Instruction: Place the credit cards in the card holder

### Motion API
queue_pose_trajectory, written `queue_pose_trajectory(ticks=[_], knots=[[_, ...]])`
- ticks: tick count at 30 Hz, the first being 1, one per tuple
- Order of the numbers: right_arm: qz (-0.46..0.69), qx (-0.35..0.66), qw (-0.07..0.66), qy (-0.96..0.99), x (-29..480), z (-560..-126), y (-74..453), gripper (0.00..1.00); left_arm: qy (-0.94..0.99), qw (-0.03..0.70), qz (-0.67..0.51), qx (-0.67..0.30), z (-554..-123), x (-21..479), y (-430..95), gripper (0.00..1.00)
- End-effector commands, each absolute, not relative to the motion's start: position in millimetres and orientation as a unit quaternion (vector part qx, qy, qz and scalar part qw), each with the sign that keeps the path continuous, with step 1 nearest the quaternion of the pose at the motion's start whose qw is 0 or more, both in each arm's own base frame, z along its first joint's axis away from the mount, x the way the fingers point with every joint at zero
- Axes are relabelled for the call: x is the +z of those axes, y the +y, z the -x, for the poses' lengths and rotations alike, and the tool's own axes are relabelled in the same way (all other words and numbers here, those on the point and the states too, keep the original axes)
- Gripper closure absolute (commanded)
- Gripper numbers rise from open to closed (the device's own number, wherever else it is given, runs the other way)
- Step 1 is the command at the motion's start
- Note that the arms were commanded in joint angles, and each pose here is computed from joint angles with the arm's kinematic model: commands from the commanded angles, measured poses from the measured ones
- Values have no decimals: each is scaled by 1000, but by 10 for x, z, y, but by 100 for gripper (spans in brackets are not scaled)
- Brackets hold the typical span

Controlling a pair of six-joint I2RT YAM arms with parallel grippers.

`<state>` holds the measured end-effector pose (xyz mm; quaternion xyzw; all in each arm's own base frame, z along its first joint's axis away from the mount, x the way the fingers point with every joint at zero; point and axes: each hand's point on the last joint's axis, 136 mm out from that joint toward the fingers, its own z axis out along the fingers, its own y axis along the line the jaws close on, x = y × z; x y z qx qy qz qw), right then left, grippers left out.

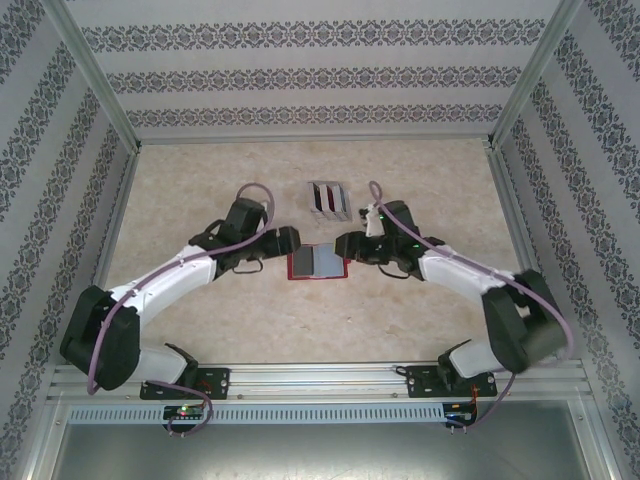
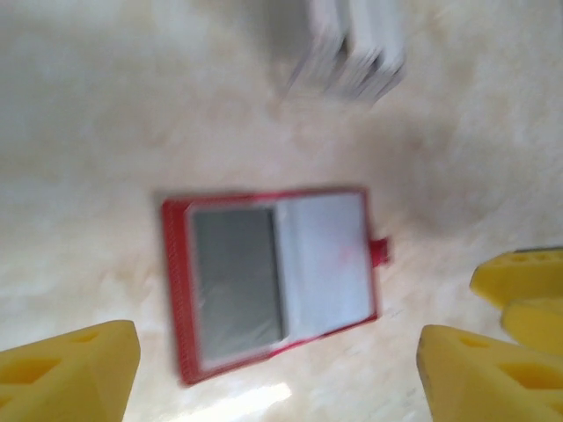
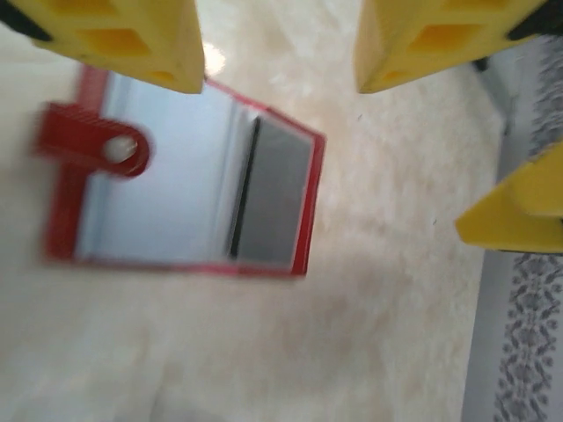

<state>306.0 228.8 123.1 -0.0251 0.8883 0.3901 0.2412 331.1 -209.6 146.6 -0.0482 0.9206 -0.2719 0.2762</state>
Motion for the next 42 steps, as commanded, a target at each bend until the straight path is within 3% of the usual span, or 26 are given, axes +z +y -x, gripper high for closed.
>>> queue_pose_trajectory(ticks=[1,7,16,27,36,42], knots=[[33,252,335,907,1165,-3212,1705,40,933,274,21,-232,-3482,1553,-2154,12],[-60,125,417,898,1182,-3381,956,26,933,277,6,-229,-4084,1659,-2474,8],[-95,80,428,895,907,-3369,747,24,934,272,51,-228,-4798,1410,-2666,7],[-100,96,431,892,913,-3391,784,24,926,251,77,-269,-4910,1060,-2922,17],[-94,109,422,895,893,-3405,846,25,912,273,35,-303,-4859,1284,-3152,22],[-92,116,420,895,916,-3399,870,25,916,275,29,-289,-4867,1254,-3151,32]])
